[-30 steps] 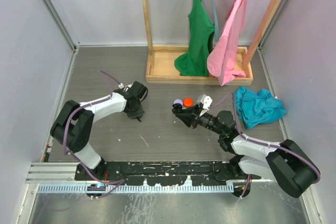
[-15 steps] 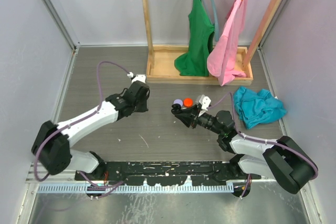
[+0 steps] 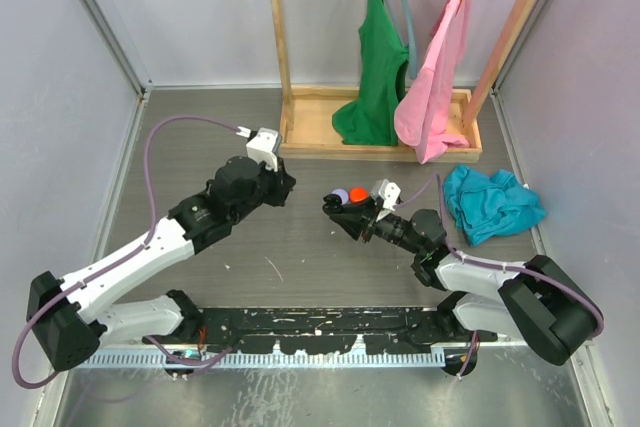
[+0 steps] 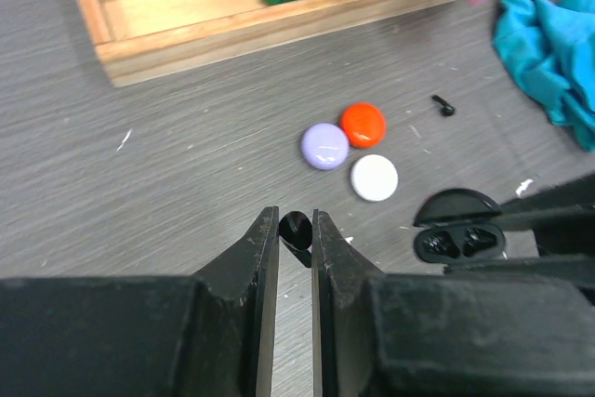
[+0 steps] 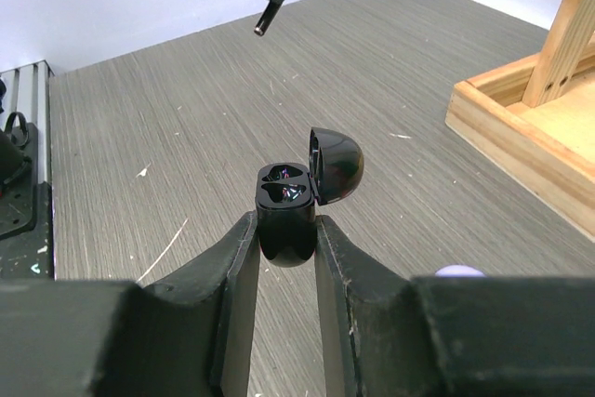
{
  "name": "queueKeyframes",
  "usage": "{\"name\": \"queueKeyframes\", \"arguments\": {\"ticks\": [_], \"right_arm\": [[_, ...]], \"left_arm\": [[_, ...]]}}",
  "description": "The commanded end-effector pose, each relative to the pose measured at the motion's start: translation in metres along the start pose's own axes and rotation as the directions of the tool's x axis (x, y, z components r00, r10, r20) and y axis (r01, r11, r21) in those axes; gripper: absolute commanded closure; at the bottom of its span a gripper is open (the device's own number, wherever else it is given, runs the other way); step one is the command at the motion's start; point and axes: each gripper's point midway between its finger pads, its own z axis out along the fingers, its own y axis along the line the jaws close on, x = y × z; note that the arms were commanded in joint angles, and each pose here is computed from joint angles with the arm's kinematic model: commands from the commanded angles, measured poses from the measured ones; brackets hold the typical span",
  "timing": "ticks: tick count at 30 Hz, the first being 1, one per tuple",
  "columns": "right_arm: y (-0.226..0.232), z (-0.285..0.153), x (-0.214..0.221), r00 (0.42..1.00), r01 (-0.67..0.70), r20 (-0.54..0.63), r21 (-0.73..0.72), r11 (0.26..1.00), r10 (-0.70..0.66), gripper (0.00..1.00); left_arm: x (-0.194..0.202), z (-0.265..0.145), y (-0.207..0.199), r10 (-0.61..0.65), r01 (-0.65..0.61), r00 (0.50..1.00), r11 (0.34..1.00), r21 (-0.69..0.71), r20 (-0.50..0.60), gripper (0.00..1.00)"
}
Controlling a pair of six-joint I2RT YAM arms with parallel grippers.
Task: Insert the wireless bluetooth earbuds into the charging case
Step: Place the earbud in the charging case.
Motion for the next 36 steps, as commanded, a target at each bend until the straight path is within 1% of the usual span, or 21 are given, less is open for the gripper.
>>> {"name": "queueKeyframes", "arguments": {"ticks": [1, 8, 15, 21, 31, 36], "right_arm": [[0.005, 0.011, -0.045, 0.988, 0.076, 0.139, -0.032, 0.997, -0.071, 0.99], [0.006, 0.009, -0.061, 0.977, 0.071, 0.204, -0.023, 0.997, -0.064, 0.99], [0.011, 0.004, -0.074, 0.965, 0.029, 0.261, -0.029, 0.999, -0.02, 0.99], [0.014, 0.003, -0.078, 0.959, -0.002, 0.282, -0.048, 0.999, 0.015, 0.99], [0.017, 0.003, -0.074, 0.959, -0.031, 0.278, -0.069, 0.997, 0.049, 0.99], [0.019, 0.002, -0.077, 0.955, -0.039, 0.29, -0.076, 0.996, 0.06, 0.99]], "left_arm": [[-0.034, -0.01, -0.031, 0.012, -0.041, 0.985, 0.984, 0.171, 0.171, 0.87], [-0.042, -0.022, -0.065, 0.003, -0.1, 0.959, 0.939, 0.33, 0.282, 0.89], [-0.041, -0.035, -0.092, 0.028, -0.195, 0.928, 0.886, 0.421, 0.372, 0.89], [-0.044, -0.042, -0.103, 0.028, -0.243, 0.901, 0.86, 0.449, 0.433, 0.9], [-0.056, -0.045, -0.113, 0.033, -0.292, 0.863, 0.847, 0.445, 0.504, 0.91], [-0.054, -0.041, -0.117, 0.05, -0.308, 0.861, 0.843, 0.44, 0.507, 0.92]]}}
